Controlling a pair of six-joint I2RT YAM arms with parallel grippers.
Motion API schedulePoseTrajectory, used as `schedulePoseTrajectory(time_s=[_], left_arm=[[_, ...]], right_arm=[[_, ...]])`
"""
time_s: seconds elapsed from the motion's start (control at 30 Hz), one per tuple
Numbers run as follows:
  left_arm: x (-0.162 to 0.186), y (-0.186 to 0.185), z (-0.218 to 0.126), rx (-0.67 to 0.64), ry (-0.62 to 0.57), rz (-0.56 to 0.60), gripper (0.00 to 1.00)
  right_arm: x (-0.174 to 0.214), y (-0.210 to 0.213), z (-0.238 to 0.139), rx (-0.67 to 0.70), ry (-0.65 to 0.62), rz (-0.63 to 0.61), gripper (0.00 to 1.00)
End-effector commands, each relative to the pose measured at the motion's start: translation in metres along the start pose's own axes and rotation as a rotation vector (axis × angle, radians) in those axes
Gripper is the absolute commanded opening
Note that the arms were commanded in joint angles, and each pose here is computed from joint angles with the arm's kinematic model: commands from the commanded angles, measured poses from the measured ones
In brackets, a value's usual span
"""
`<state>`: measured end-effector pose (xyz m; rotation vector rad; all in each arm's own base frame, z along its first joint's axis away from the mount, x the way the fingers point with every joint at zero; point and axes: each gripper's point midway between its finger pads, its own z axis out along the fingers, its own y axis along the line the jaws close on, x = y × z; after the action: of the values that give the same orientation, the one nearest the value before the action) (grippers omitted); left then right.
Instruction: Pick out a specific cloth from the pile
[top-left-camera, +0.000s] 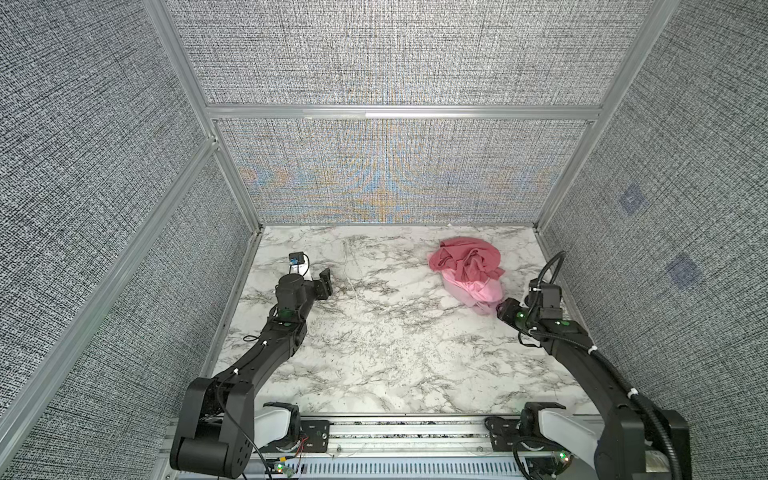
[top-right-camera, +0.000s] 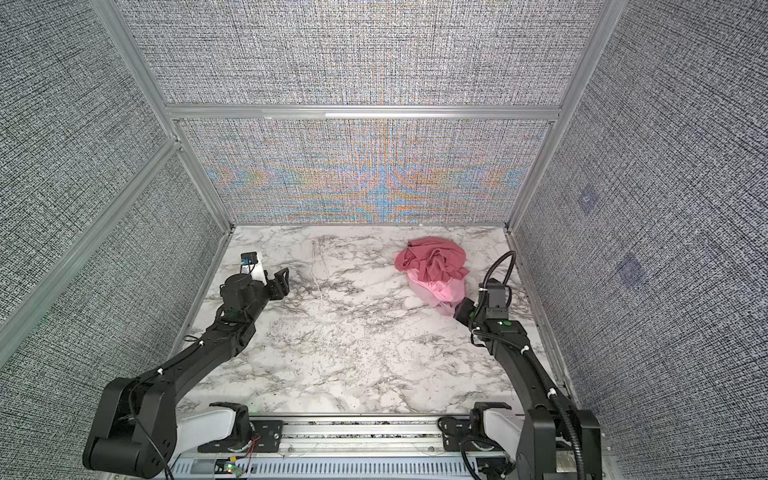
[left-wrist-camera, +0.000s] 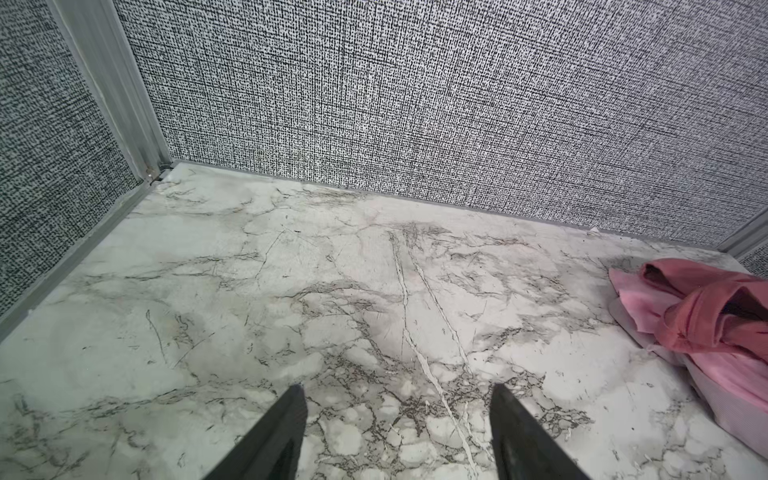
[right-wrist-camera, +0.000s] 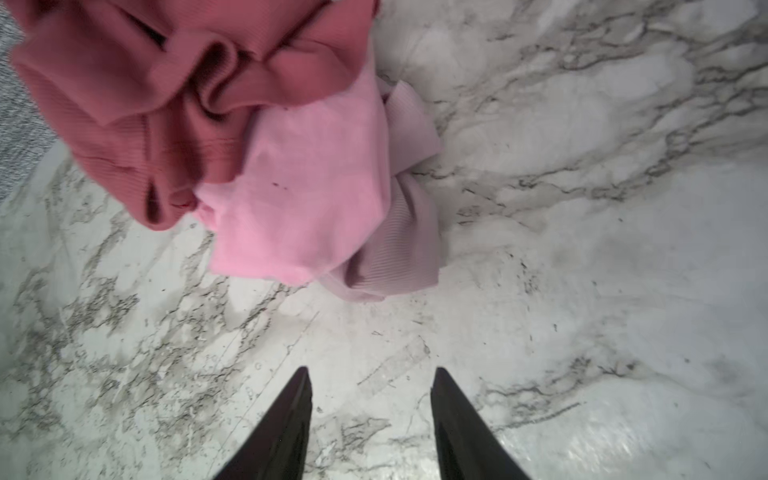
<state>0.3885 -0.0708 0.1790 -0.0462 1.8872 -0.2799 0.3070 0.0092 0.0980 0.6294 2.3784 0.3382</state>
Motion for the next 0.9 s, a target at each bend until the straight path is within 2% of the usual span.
schedulePoseTrajectory(time_s=[0.0, 0.47, 0.53, 0.6, 0.67, 0.87], left_arm=[[-0.003, 0.000, 0.001, 0.004, -0.016, 0.002, 0.72], [-0.001, 0.003, 0.010, -0.020, -0.001, 0.017, 0.72], [-0.001, 0.004, 0.011, -0.023, -0.001, 0.018, 0.72], [-0.001, 0.004, 0.013, -0.023, 0.004, 0.018, 0.72], [-0.001, 0.004, 0.015, -0.024, 0.010, 0.018, 0.72], [-0.002, 0.004, 0.012, -0.024, 0.006, 0.017, 0.72]], right_arm=[[-0.006, -0.005, 0.011, 0.003, -0.016, 0.030, 0.51], [-0.021, -0.016, 0.066, 0.039, 0.022, 0.073, 0.51], [-0.021, -0.018, 0.071, 0.046, 0.027, 0.078, 0.43], [-0.021, -0.017, 0.075, 0.042, 0.035, 0.079, 0.25], [-0.019, -0.018, 0.076, 0.042, 0.039, 0.084, 0.00], [-0.025, -0.010, 0.052, 0.013, 0.004, 0.075, 0.00]])
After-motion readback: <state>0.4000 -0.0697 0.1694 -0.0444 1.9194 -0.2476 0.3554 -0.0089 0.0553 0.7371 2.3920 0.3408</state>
